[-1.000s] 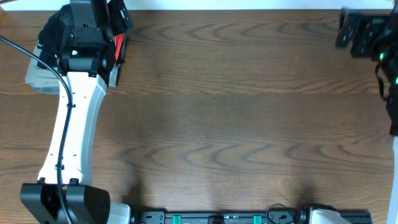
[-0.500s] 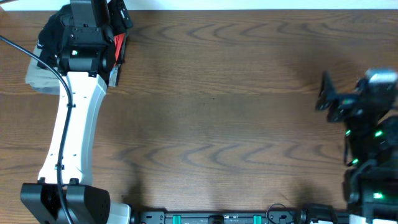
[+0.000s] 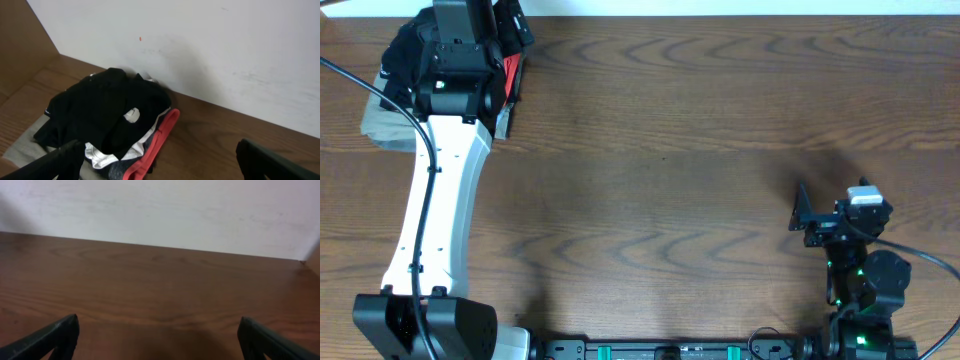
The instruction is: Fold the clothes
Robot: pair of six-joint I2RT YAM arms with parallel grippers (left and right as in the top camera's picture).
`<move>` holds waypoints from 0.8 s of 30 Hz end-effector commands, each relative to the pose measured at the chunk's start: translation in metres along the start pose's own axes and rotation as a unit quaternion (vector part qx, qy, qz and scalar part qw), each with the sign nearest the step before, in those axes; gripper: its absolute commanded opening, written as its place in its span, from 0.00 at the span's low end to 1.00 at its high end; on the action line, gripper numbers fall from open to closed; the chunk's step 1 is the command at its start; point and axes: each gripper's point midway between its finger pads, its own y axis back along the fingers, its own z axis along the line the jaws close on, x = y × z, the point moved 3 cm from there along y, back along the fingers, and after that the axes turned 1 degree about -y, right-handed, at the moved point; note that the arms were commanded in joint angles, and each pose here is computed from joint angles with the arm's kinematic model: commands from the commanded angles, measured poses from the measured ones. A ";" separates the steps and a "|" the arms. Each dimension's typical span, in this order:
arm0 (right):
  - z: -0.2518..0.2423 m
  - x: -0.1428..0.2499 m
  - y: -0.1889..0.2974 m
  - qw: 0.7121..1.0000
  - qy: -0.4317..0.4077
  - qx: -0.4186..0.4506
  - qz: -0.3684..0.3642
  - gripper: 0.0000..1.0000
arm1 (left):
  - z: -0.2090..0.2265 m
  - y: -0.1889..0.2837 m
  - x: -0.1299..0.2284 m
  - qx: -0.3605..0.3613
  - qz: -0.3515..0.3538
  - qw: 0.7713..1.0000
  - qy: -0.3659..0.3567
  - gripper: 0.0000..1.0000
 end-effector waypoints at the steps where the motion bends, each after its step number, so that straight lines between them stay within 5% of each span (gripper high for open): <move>1: 0.002 0.005 0.004 1.000 -0.007 -0.004 -0.013 0.99 | 0.000 0.000 0.000 -0.002 0.001 1.000 0.006 0.98; 15: 0.014 0.058 0.009 0.999 -0.014 -0.042 0.031 0.99 | 0.000 0.000 0.000 -0.002 0.001 1.000 0.006 0.98; 24: 0.031 0.033 0.018 0.996 0.001 -0.078 -0.035 0.99 | 0.000 0.000 0.000 -0.002 0.001 1.000 0.006 0.98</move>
